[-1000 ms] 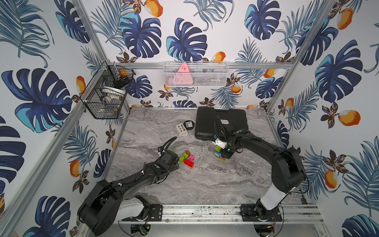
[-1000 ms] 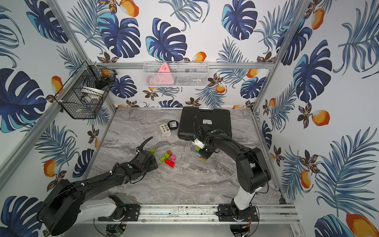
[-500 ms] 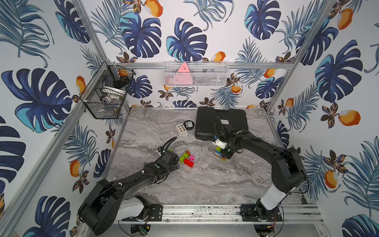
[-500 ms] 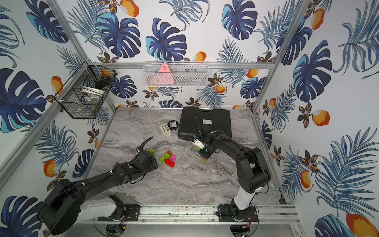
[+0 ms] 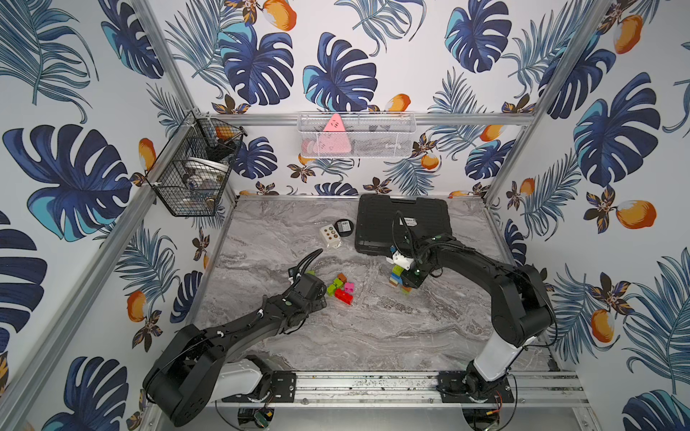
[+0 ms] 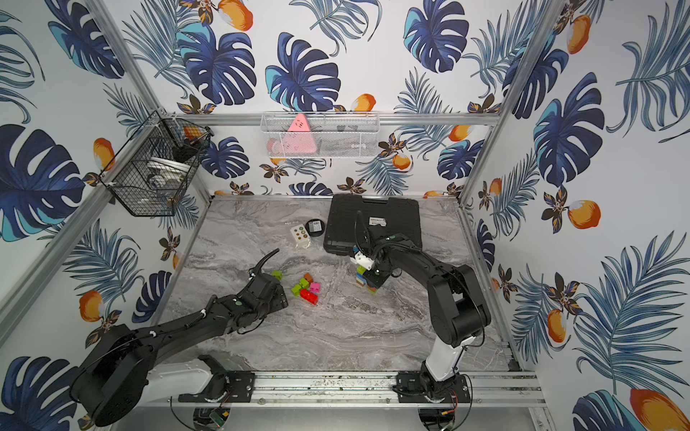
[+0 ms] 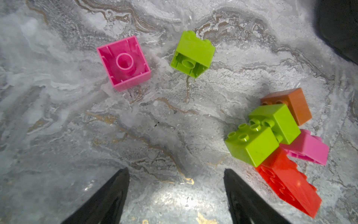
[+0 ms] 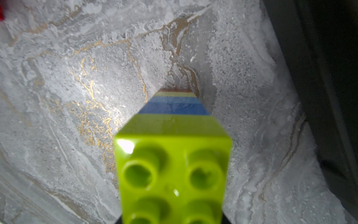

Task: Assemble the letter h with lego
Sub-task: Pick up the lego brick from the center of the board.

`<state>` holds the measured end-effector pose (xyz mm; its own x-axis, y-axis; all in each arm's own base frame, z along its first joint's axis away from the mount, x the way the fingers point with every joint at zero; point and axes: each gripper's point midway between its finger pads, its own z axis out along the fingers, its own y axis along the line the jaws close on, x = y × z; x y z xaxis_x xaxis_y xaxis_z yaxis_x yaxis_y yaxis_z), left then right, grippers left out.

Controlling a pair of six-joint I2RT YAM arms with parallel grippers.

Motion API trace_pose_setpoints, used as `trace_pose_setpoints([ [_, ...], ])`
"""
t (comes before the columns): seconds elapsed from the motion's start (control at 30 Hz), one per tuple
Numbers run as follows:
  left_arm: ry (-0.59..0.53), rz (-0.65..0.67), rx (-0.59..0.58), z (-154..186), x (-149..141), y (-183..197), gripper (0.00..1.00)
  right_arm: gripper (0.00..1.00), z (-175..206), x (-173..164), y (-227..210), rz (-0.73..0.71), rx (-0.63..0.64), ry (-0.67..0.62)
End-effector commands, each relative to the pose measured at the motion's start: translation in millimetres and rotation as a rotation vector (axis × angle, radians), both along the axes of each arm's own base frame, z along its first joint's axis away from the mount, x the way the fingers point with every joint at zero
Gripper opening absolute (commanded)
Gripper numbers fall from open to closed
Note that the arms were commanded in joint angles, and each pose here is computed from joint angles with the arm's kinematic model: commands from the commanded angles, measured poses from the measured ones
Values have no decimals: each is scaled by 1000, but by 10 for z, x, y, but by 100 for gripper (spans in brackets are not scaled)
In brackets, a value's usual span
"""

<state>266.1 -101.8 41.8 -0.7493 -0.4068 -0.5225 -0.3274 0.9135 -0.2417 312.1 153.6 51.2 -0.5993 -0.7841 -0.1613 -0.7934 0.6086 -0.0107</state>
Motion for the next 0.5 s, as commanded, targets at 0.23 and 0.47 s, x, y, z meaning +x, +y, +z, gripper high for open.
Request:
trace_pose_setpoints([
  [0.23,-11,10,-4,11,29,0,82,27,-328,-191,-152,-16,-68,136],
  [0.47,-17,18,4,31,29,23,82,26,-241,-46,-84,-48,-57,43],
])
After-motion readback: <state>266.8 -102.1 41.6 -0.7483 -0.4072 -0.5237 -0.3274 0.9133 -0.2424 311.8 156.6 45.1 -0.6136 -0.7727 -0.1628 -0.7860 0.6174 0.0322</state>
